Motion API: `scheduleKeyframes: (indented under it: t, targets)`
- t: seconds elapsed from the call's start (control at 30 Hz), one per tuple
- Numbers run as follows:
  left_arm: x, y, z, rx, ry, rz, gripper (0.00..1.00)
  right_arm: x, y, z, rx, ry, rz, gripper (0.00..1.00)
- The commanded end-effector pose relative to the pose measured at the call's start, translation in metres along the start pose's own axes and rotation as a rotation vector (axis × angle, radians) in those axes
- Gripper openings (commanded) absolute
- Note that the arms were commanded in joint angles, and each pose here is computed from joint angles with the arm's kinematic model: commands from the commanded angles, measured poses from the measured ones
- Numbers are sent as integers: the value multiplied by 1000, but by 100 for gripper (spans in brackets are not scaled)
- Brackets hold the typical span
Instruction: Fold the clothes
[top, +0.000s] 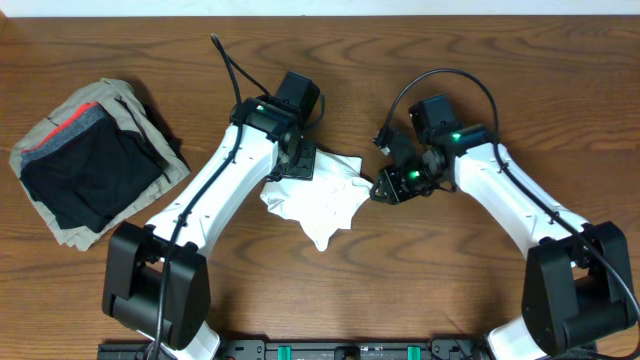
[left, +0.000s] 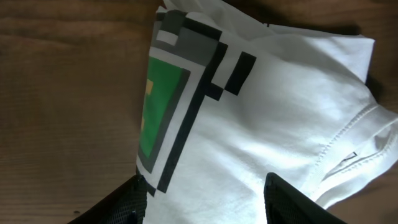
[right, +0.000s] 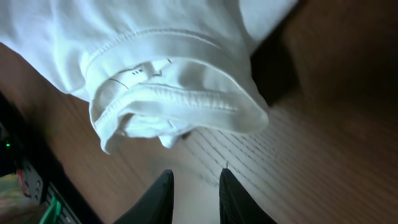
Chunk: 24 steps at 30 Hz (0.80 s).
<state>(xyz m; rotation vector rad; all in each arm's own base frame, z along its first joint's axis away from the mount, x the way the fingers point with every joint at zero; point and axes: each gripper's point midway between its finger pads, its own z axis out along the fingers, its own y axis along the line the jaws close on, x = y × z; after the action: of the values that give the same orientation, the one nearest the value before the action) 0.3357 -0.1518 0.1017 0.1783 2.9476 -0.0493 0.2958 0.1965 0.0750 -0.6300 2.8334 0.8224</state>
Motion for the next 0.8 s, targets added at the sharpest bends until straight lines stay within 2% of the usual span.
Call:
scheduleKeyframes:
  t: [0.0, 0.17, 0.3, 0.43, 0.6, 0.77]
  targets:
    - [4, 2, 1, -4, 19, -11, 60, -3, 1, 12, 3, 17, -27, 26]
    - [9, 4, 1, -11, 38, -11, 60, 10, -11, 45, -3, 109, 6, 26]
    - [10, 4, 2, -13, 43, -11, 60, 11, -21, 60, -3, 123, 18, 26]
    - [15, 5, 6, -21, 68, -13, 60, -7, -32, 66, 40, 57, -2, 31]
    - [33, 11, 21, -41, 124, -49, 61, -46, -37, 65, 73, -96, -37, 38]
    - [55, 9, 33, -20, 192, -69, 61, -74, -41, 61, 100, -211, -9, 36]
